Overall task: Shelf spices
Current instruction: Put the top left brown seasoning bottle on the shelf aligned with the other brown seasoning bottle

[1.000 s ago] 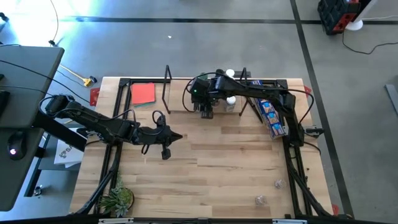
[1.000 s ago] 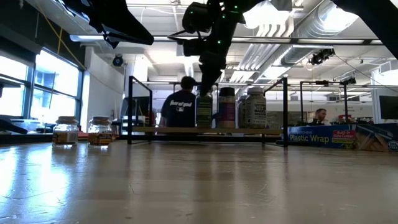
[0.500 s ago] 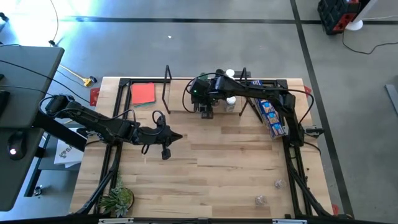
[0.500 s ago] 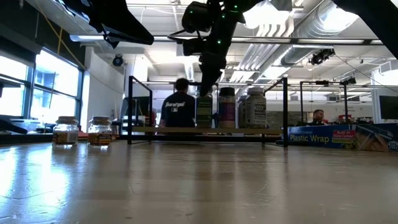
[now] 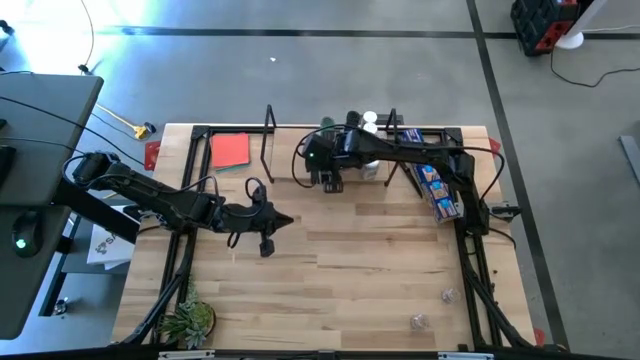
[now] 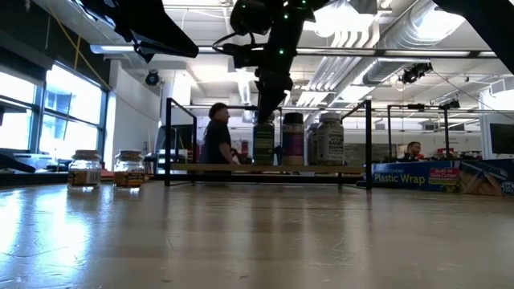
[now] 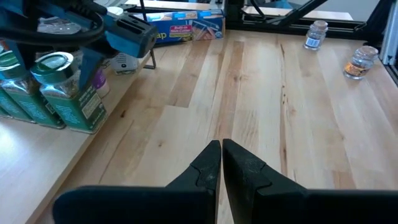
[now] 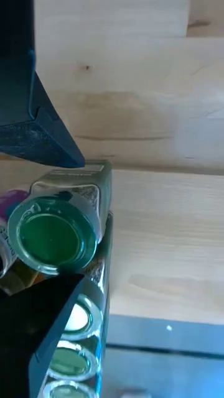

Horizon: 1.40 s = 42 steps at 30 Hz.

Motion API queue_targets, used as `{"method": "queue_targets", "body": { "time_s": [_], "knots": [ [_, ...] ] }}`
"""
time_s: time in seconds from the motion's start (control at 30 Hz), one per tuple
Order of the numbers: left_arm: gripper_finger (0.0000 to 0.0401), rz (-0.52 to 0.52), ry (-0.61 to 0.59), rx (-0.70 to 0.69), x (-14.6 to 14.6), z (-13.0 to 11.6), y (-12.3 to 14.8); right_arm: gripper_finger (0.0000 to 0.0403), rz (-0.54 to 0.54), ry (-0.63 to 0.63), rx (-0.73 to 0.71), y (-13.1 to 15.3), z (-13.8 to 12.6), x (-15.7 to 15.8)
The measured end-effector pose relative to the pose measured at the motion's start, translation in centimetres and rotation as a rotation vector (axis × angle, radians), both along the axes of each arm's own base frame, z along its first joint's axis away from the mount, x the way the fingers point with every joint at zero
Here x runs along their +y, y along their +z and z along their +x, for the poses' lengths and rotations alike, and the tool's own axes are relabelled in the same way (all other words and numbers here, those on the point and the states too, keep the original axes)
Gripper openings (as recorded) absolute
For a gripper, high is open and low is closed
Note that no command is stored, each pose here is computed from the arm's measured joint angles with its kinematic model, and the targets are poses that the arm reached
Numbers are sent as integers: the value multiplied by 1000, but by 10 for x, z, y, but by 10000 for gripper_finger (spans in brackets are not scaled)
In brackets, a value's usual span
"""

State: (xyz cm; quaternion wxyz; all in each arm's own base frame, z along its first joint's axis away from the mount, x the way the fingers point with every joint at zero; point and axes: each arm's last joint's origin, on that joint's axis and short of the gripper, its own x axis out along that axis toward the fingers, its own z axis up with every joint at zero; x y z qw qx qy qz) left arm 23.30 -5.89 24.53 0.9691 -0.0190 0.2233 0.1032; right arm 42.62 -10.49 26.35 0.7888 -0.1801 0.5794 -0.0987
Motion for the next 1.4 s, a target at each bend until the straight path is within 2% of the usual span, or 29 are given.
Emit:
{"method": "queue_targets", "body": {
  "time_s": [0.3,0.43,0.63,0.73,0.9,1.0,1.07,1.17,1.3,1.4],
  "knots": [
    [14,-2,-5,0,0,0,0,287,-138,24,48,1,2,11],
    [14,-3,-5,0,0,0,0,287,-149,24,40,5,1,13],
    [14,-2,-5,1,0,0,0,287,-156,11,-37,29,-7,15],
    [14,-1,-5,4,0,0,0,287,-99,16,-65,39,-14,18],
    [14,7,-18,33,-3,-2,-3,287,123,22,-122,51,-39,33],
    [14,17,-32,64,-6,-5,-5,287,152,34,-145,43,-55,58],
    [14,33,-50,120,-8,-10,-9,287,145,35,-183,35,-65,79],
    [14,18,-46,287,-7,-28,-13,287,141,7,-270,22,-77,110],
    [21,-128,77,502,1,-56,-12,287,168,-42,-387,3,-85,136],
    [44,-265,161,677,8,-75,-17,287,177,-52,-429,-13,-87,145]
  ]
}}
